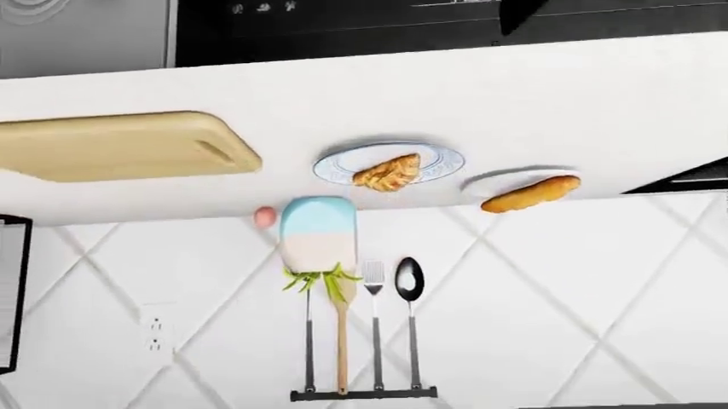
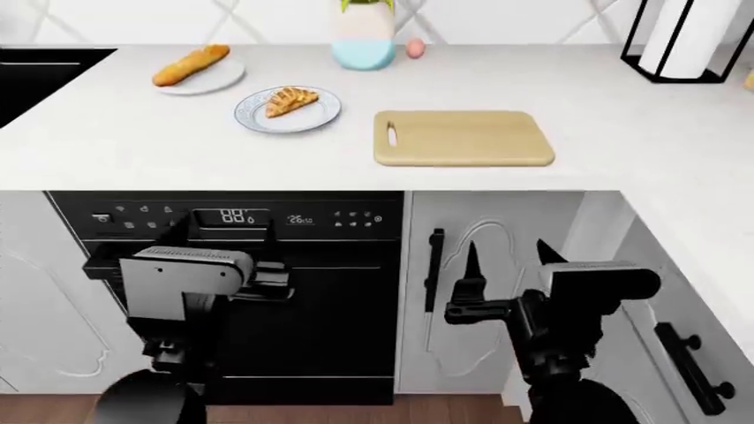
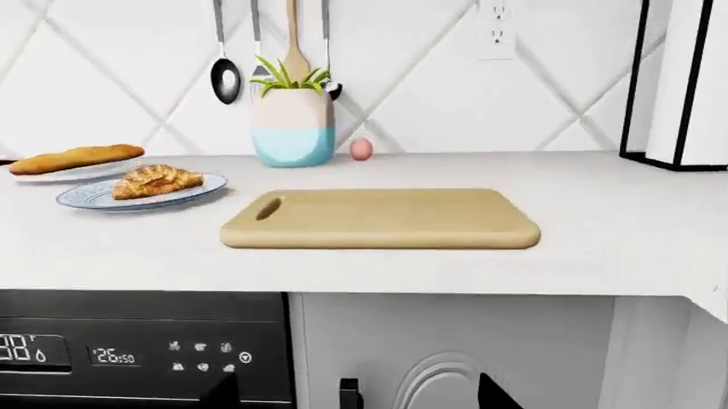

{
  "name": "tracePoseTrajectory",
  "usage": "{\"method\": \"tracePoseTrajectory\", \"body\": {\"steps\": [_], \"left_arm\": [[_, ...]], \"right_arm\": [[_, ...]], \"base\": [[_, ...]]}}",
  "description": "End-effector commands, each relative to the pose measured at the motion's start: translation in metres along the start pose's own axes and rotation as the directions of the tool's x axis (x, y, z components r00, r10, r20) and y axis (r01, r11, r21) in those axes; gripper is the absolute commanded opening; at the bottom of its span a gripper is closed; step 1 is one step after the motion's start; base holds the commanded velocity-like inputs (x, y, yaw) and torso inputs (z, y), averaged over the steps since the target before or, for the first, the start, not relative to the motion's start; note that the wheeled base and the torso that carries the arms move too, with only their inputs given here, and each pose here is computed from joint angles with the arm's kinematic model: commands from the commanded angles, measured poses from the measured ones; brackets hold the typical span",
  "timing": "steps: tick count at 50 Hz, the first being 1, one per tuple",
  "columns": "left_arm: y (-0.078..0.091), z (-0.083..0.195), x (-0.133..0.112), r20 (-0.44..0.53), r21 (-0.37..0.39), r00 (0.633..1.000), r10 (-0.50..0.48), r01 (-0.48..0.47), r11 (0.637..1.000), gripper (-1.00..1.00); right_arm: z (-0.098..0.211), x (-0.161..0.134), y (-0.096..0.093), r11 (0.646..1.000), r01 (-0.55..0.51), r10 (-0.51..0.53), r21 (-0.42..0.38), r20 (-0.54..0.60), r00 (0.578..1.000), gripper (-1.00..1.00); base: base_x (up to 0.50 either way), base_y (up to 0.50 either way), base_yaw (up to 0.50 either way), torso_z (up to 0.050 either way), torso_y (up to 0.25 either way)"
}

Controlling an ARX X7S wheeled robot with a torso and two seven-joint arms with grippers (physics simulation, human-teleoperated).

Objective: From the different types of pastries on the counter, select a croissant and place it on the cutting board. Then retrieve a jar of jam from the cabinet and place it alongside the croissant on the cutting board.

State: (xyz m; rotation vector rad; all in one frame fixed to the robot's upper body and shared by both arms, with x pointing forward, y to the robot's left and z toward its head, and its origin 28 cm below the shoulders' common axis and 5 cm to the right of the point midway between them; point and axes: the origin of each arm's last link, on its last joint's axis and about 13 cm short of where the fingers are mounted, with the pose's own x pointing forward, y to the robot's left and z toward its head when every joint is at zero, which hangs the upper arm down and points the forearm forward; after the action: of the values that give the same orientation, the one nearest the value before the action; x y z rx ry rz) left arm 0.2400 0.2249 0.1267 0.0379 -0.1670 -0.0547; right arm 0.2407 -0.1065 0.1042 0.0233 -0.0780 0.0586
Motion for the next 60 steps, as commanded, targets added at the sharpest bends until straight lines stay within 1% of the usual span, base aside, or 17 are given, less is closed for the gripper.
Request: {"method": "tracePoseTrajectory", "body": {"steps": [1,6,9,14,18,23,24,25,26,28,37,39,44,50,54,60], "left_arm": [[0.014,0.052,0.008,0.075,0.019,0.996,-0.039,0.038,0.999,1.00],[0.019,0.069,0.009,0.084,0.012,0.995,-0.060,0.059,0.998,1.00],[0.022,0.080,0.010,0.087,-0.012,0.994,-0.072,0.073,0.997,1.00],[0.026,0.099,0.010,0.112,-0.010,0.991,-0.073,0.074,0.997,1.00],[0.027,0.107,0.010,0.126,-0.011,0.989,-0.078,0.080,0.997,1.00],[0.028,0.113,0.011,0.134,-0.003,0.988,-0.079,0.080,0.997,1.00],[0.028,0.114,0.011,0.137,-0.001,0.987,-0.078,0.079,0.997,1.00],[0.028,0.116,0.012,0.142,-0.002,0.987,-0.077,0.078,0.997,1.00],[0.028,0.117,0.012,0.146,-0.003,0.986,-0.078,0.079,0.997,1.00],[0.028,0.119,0.012,0.151,-0.001,0.985,-0.081,0.082,0.997,1.00],[0.028,0.124,0.012,0.161,0.009,0.983,-0.091,0.090,0.996,1.00],[0.029,0.125,0.012,0.164,0.011,0.982,-0.089,0.088,0.996,1.00],[0.029,0.128,0.012,0.169,0.020,0.981,-0.097,0.095,0.995,1.00],[0.029,0.132,0.010,0.176,0.037,0.977,-0.119,0.114,0.993,1.00],[0.029,0.133,0.012,0.173,0.048,0.977,-0.126,0.120,0.992,1.00],[0.031,0.139,0.015,0.165,0.062,0.978,-0.127,0.118,0.991,1.00]], "right_arm": [[0.061,0.009,-0.007,0.998,-0.062,0.062,-0.002,0.046,0.997,1.00],[0.082,0.014,-0.010,0.997,-0.076,0.074,0.023,0.075,0.994,1.00],[0.093,0.014,-0.011,0.996,-0.089,0.086,0.023,0.093,0.992,1.00],[0.109,0.016,-0.011,0.995,-0.103,0.101,0.005,0.126,0.987,1.00],[0.120,0.016,-0.012,0.994,-0.110,0.111,-0.017,0.148,0.983,1.00],[0.129,0.016,-0.015,0.992,-0.128,0.130,-0.024,0.168,0.977,1.00],[0.130,0.016,-0.015,0.991,-0.136,0.137,-0.018,0.169,0.976,1.00],[0.132,0.016,-0.015,0.989,-0.149,0.145,0.010,0.171,0.975,1.00],[0.133,0.015,-0.015,0.988,-0.152,0.147,0.020,0.171,0.974,1.00],[0.135,0.015,-0.015,0.986,-0.164,0.157,0.025,0.170,0.973,1.00],[0.146,0.013,-0.021,0.989,-0.146,0.148,-0.022,0.168,0.975,1.00],[0.149,0.012,-0.023,0.988,-0.153,0.156,-0.033,0.167,0.973,1.00],[0.155,0.011,-0.027,0.990,-0.124,0.134,-0.071,0.178,0.975,1.00],[0.162,0.008,-0.031,0.989,-0.118,0.132,-0.083,0.186,0.974,1.00],[0.169,0.006,-0.032,0.990,-0.133,0.138,-0.041,0.182,0.974,1.00],[0.179,0.004,-0.035,0.988,-0.150,0.154,-0.034,0.177,0.972,1.00]], "base": [[0.00,0.00,0.00,0.050,0.000],[0.24,0.00,0.00,0.050,0.000],[0.36,0.00,0.00,0.050,0.000],[0.37,0.00,0.00,0.050,0.000],[0.39,0.00,0.00,0.050,0.000],[0.44,0.00,0.00,0.050,0.000],[0.46,0.00,0.00,0.050,0.000],[0.46,0.00,0.00,0.050,0.000],[0.45,0.00,0.39,0.050,0.000],[0.24,0.00,0.50,0.050,0.000],[0.21,0.01,0.50,0.050,0.000],[0.18,0.32,0.00,0.050,0.000],[0.19,0.31,0.00,0.050,0.000],[0.24,0.44,0.00,0.050,0.000],[0.32,0.14,0.00,0.050,0.000],[0.32,-0.08,0.00,0.050,0.000]]}}
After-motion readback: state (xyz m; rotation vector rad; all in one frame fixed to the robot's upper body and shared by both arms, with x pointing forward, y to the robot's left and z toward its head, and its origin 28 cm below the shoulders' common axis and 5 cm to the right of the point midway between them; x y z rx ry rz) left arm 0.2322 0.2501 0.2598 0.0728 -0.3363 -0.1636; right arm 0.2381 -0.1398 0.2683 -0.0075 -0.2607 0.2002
